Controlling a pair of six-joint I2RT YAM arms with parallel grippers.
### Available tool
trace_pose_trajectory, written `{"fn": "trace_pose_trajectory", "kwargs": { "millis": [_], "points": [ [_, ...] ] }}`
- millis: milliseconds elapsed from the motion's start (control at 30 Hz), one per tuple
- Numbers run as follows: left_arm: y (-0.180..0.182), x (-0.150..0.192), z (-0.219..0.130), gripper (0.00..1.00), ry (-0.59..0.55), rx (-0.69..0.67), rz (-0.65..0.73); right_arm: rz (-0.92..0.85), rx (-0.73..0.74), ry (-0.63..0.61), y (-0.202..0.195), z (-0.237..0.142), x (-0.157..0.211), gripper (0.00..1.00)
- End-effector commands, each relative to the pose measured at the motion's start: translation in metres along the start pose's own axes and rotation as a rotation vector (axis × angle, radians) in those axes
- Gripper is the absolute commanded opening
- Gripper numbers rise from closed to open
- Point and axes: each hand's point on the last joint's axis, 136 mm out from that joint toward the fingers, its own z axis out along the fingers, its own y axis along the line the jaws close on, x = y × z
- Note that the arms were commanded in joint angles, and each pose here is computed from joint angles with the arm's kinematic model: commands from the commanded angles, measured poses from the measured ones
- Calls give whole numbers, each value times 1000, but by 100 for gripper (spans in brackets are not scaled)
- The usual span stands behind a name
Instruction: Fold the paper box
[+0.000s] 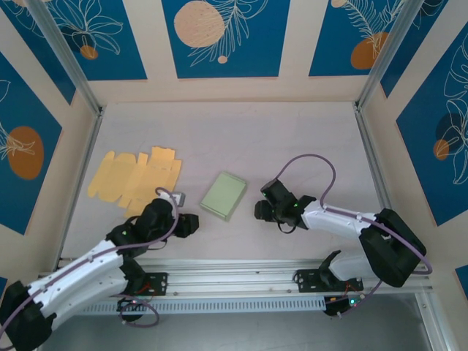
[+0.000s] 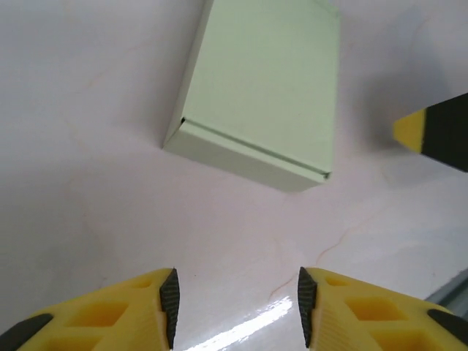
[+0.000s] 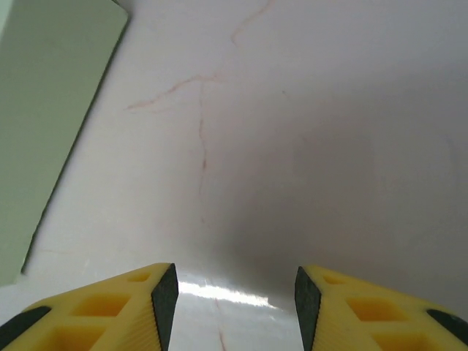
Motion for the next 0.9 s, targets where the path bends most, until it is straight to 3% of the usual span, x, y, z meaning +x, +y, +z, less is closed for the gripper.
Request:
{"fn": "trace_pose_trajectory", "kwargs": {
  "millis": [0,67,133,233,400,433,500,867],
  "points": [
    [6,6,-3,56,32,-30,90,22,6,-12,3,-23,-6,51],
    [10,-10,-4,69,-2,-97,138,27,-13,-23,10,-38,-14,53],
    [17,-36,-4,72,-71,-189,132,45,-68,-29,23,-52,-21,54],
    [16,-67,10,57,-126,-182,45,111,-183,12,45,-63,-20,63],
    [21,-97,45,57,-141,-66,-105,257,-406,106,87,-64,-11,71],
    [26,-101,52,48,-140,-70,-133,283,-422,114,91,-63,-11,72],
    [32,-106,64,37,-130,-72,-153,308,-432,126,98,-60,-12,74],
    [40,-97,126,26,-21,-48,-167,306,-377,300,141,-3,17,77]
  ]
}}
